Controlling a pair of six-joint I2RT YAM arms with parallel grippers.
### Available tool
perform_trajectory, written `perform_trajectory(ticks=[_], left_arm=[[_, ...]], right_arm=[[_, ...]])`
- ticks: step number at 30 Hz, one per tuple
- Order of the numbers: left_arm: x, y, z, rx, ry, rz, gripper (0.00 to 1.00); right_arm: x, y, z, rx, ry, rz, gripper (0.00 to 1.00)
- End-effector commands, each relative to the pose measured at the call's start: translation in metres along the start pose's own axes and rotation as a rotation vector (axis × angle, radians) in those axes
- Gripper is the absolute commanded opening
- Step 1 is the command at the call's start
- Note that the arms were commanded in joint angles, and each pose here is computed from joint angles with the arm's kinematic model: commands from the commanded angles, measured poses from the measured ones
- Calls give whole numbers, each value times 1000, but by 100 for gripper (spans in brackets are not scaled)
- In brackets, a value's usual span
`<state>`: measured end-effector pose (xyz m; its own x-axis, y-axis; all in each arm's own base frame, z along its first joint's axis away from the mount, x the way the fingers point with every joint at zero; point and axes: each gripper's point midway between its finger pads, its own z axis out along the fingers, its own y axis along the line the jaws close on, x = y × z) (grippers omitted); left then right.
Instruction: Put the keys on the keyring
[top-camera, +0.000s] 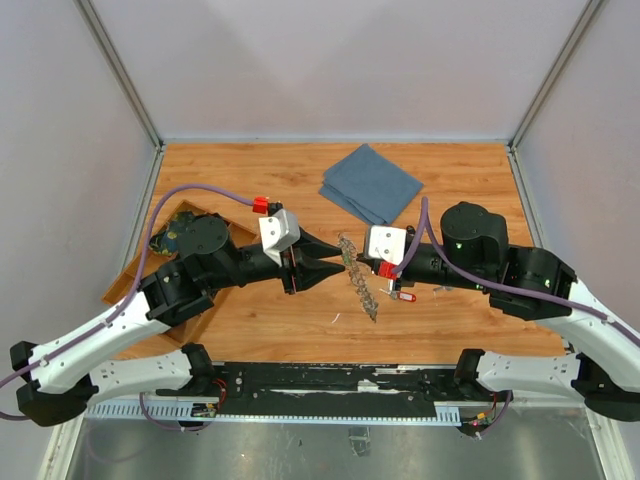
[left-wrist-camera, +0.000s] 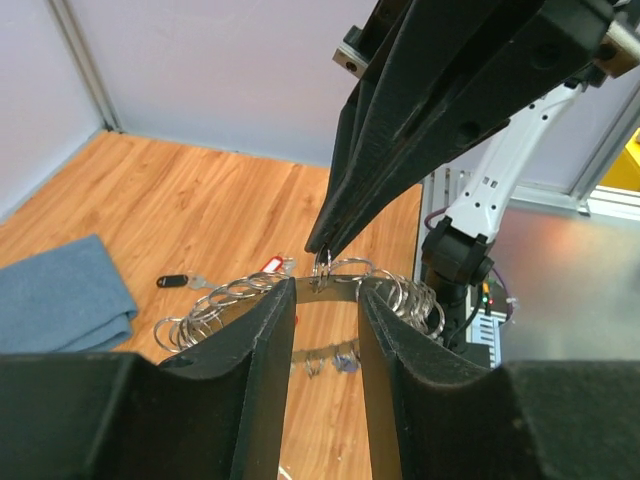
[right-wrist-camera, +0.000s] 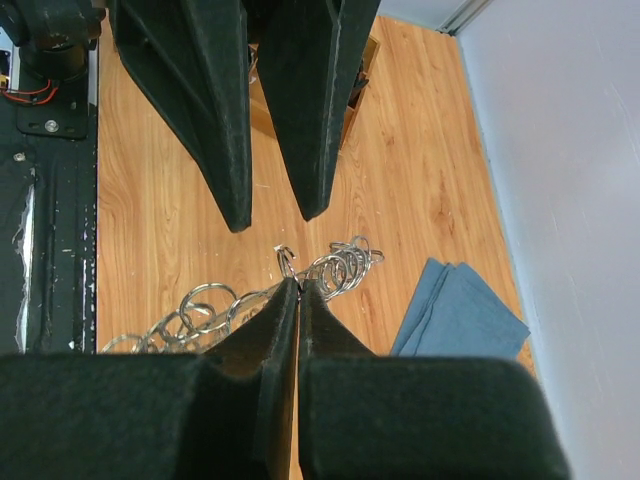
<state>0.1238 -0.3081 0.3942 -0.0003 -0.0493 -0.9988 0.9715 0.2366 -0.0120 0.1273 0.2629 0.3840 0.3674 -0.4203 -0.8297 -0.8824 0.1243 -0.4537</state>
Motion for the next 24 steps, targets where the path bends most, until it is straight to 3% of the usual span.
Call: perform_trajectory(ticks=[1, 9, 24], left_arm=[[2, 4, 8, -23, -6, 26, 37], [10, 9, 19, -52, 24, 48, 37], [9, 6, 25, -46, 28, 51, 18]], right_arm=[[-19, -9, -7, 39, -52, 22, 0], [-19, -6, -7, 31, -57, 40, 0], [-13, -2, 2, 11, -37, 48, 0]])
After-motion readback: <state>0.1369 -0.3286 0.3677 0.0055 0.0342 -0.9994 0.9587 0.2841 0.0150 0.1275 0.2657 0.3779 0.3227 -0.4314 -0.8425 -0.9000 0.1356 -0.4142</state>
